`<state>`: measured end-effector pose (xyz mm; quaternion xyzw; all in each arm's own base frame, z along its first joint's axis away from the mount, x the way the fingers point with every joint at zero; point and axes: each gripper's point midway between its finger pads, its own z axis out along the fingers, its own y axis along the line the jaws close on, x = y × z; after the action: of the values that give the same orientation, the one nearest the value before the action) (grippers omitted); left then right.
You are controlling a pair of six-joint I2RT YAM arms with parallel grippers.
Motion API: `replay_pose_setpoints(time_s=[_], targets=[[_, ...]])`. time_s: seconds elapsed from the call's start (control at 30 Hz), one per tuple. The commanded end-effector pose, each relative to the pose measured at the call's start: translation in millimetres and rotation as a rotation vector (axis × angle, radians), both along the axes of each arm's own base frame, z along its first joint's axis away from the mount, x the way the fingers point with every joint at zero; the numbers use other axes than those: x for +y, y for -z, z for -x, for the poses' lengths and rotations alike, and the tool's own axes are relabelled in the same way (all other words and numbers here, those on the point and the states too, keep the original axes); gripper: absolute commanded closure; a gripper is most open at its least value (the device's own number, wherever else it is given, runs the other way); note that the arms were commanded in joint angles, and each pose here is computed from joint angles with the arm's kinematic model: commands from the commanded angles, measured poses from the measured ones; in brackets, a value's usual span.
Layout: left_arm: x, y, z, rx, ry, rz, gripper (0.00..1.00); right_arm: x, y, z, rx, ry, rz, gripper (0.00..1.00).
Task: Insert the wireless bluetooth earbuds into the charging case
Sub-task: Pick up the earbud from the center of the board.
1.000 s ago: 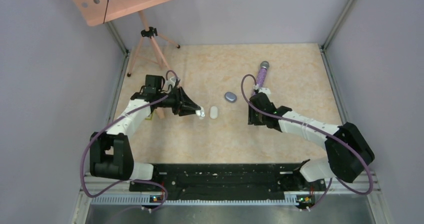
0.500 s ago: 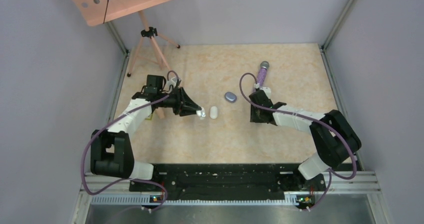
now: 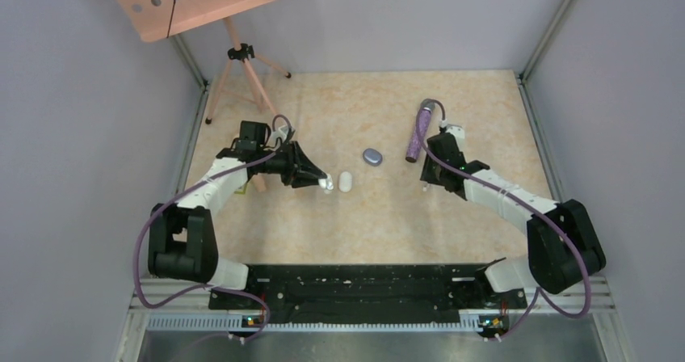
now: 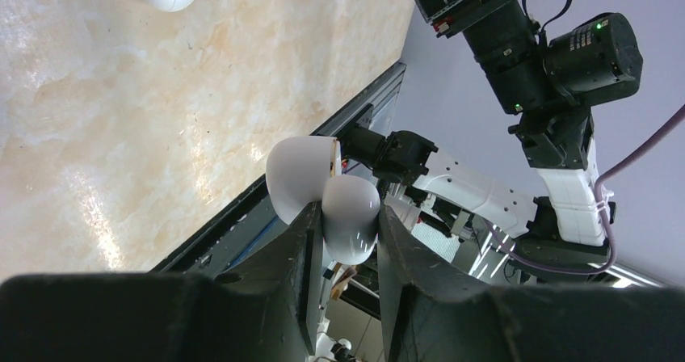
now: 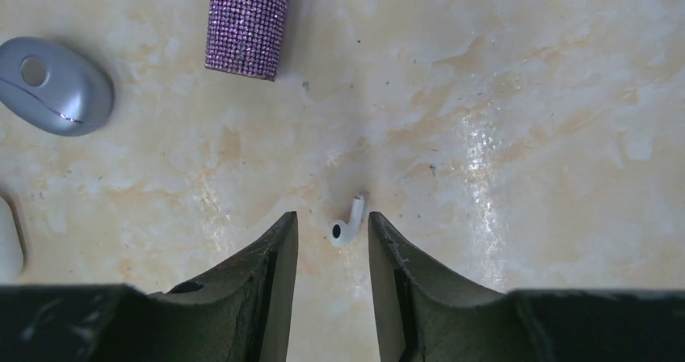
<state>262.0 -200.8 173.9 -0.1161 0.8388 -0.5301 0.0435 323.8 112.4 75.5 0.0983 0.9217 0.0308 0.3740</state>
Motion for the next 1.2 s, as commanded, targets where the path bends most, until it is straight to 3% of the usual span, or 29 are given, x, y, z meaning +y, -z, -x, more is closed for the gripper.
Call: replay_pose_setpoints(time_s=[0.0, 0.43, 0.63, 0.7, 0.97, 1.17], targets=[[-5, -6, -3, -0.034, 0.022, 0.028, 1.0, 7, 10, 4, 0.033, -0.037, -0.031, 0.64], [-6, -7, 2, -0.039, 0.024, 0.026, 1.0, 39, 43, 10, 0.153, -0.128, -0.142, 0.55], [-5, -8, 4, -0.04, 0.021, 0.025, 1.0, 113, -7, 4, -0.032, -0.417, -0.489, 0.55], [-5, -8, 3, -0.042, 0.019, 0.024, 1.0, 118, -23, 5, -0.096, -0.456, -0.53, 0.55], [-6, -5, 5, -0.035, 0.021, 0.028, 1.0, 44, -11, -9, -0.081, -0.283, -0.101, 0.61], [-8, -5, 4, -0.037, 0.021, 0.029, 1.0, 34, 3, -12, 0.02, -0.453, 0.102, 0.56]])
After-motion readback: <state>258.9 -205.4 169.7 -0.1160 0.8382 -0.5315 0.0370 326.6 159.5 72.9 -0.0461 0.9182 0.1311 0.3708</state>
